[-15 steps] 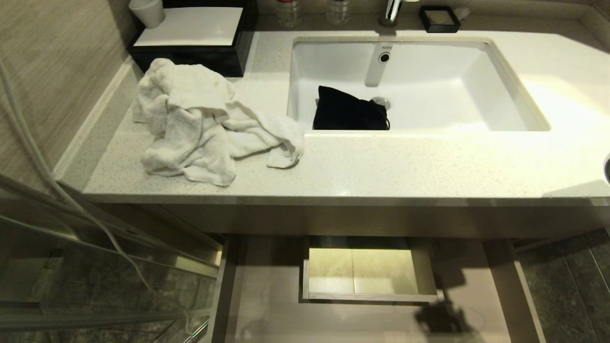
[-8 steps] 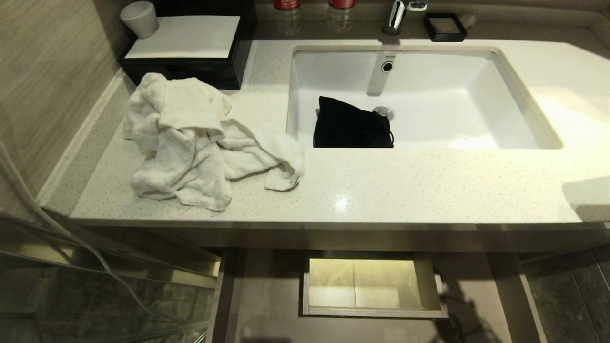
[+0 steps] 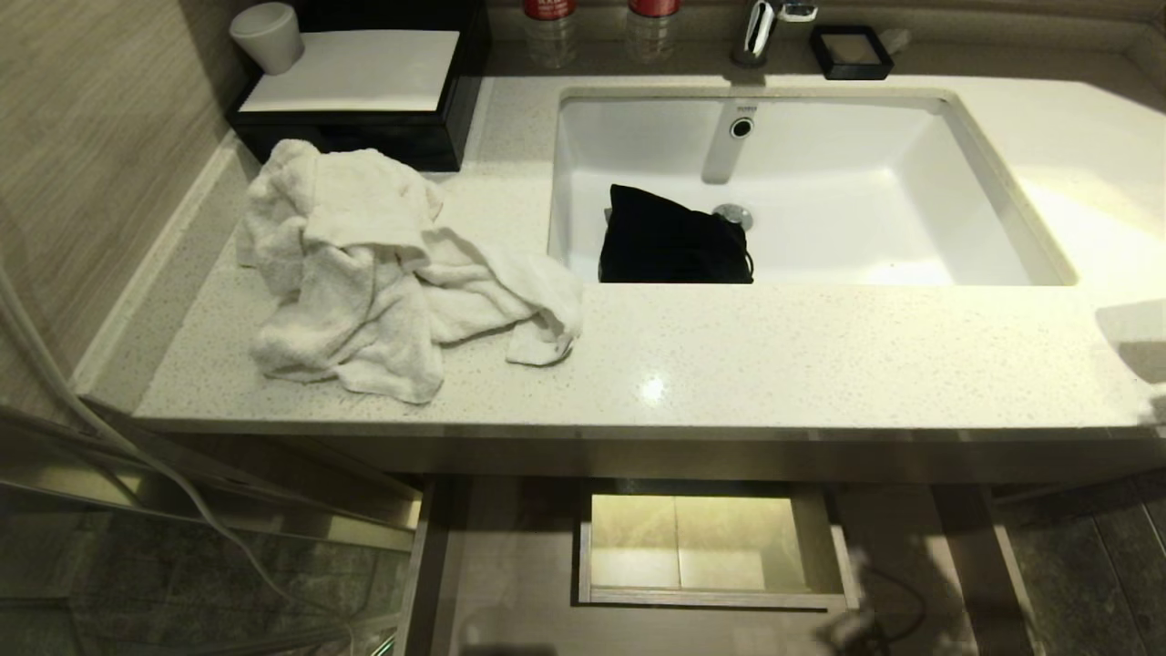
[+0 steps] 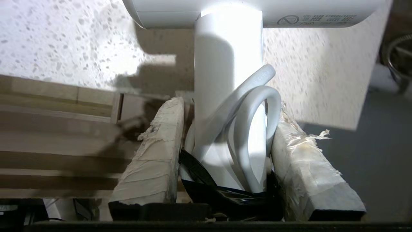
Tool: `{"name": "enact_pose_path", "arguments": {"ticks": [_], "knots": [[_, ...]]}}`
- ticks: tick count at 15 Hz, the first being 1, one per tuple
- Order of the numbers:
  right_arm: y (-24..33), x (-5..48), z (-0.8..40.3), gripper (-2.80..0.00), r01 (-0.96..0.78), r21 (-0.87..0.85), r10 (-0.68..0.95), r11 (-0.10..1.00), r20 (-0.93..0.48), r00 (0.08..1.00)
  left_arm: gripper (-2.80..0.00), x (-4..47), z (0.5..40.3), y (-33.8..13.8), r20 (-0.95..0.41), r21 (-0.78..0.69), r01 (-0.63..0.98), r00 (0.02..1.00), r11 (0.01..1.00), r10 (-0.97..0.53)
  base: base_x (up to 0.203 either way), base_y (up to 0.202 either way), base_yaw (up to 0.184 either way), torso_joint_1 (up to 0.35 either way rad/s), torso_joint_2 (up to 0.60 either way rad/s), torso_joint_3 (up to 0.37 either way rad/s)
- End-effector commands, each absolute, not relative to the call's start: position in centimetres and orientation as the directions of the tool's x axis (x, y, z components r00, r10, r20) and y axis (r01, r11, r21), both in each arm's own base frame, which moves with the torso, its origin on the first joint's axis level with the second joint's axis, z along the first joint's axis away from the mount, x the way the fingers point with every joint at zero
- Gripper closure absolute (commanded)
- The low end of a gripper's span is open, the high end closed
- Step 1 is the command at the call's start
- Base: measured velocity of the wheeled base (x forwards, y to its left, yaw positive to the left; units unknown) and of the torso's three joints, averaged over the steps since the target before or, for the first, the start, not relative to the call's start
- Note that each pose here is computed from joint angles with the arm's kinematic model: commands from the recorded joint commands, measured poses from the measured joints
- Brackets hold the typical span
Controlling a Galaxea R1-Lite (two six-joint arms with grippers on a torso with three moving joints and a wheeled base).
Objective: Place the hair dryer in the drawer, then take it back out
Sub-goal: Place it on the countertop
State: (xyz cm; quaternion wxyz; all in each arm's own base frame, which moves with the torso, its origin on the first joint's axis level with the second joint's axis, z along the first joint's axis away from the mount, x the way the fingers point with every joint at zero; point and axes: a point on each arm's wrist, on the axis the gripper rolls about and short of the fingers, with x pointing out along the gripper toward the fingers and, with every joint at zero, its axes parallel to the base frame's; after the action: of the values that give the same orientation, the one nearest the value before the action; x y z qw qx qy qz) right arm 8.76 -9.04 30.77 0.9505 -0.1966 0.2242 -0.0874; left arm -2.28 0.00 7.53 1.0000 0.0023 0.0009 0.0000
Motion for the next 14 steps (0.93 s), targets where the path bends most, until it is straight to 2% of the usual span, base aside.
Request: {"name": "enact_pose_path", "arguments": {"ticks": [1, 10, 14], "knots": [[-12.6, 11.9, 30.3, 0.00, -0.037, -0.368, -0.135, 0.929, -0.432, 0.892, 0.00, -2.3, 7.5, 0.0, -0.003, 0.005, 0.000, 1.000, 1.000, 0.000, 0.000, 0.000, 0.000, 0.000, 0.00, 0.000], [-18.3, 17.2, 29.8, 0.00, -0.197, -0.494, -0.061, 0.847, -0.459, 0.887, 0.00, -2.3, 7.5, 0.0, -0.003, 0.005, 0.000, 1.000, 1.000, 0.000, 0.000, 0.000, 0.000, 0.000, 0.00, 0.000], [-19.3, 18.2, 28.8, 0.00, -0.223, -0.466, -0.039, 0.856, -0.489, 0.872, 0.00, -2.3, 7.5, 0.0, -0.002, 0.005, 0.000, 1.000, 1.000, 0.000, 0.000, 0.000, 0.000, 0.000, 0.00, 0.000]]}}
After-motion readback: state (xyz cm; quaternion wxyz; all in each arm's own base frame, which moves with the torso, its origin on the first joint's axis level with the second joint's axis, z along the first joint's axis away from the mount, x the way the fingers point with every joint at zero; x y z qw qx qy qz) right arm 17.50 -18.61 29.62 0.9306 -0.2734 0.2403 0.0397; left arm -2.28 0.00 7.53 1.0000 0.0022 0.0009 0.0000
